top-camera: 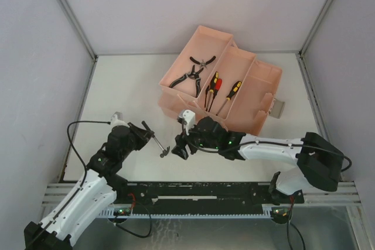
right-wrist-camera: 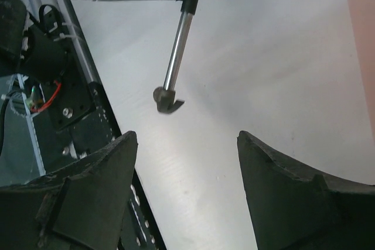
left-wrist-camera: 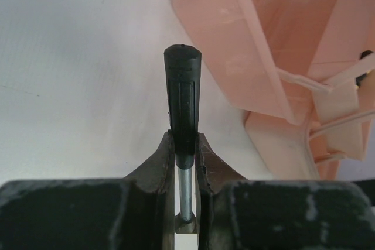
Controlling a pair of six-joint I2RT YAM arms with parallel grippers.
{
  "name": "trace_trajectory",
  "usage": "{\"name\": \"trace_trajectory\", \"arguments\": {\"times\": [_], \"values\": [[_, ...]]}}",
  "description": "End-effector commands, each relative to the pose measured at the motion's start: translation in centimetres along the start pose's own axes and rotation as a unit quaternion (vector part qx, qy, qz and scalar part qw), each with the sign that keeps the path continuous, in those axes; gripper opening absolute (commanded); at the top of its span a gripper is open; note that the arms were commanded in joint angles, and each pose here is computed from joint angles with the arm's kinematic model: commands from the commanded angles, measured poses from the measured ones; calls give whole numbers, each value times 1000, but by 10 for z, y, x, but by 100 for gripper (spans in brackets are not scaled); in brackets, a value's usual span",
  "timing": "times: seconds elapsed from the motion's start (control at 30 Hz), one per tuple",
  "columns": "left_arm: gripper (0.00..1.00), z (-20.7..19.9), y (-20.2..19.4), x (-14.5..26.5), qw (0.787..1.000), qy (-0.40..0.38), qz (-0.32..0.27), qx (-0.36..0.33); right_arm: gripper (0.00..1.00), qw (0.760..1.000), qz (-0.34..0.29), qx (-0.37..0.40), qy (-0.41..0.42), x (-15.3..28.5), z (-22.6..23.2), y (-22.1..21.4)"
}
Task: Pack the tool kit
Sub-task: Place the hammer in the toolbox.
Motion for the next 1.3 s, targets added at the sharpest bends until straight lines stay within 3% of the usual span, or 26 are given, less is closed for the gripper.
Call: {"name": "trace_trajectory", "arguments": {"times": [0.0,0.27,0.7,0.97,1.27], "values": [[0,-9,-2,5,999,-36,4,20,70,999,-42,-13,-16,-18,4,36],[0,-18,-4,12,997,-64,13,36,68,999,-33,-5,11,-33,13,33],[0,-30,-5,17,994,-96,22,57,47,998,-29,-24,52,-42,27,39],[0,-33,-4,19,992,-106,22,65,44,998,-13,-32,60,-54,32,38],[0,-35,-3,20,991,-110,20,68,20,998,-16,-37,39,-58,27,43]]}}
Point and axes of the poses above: each gripper's point midway between its finger pads, its own x axis back along the fingers, its own z axis along the line the jaws close on, y = z × x, the point moved 3 cm from there along x, back along the fingers, and after that the axes turned 5 degrees about x, right-handed, at the moved point
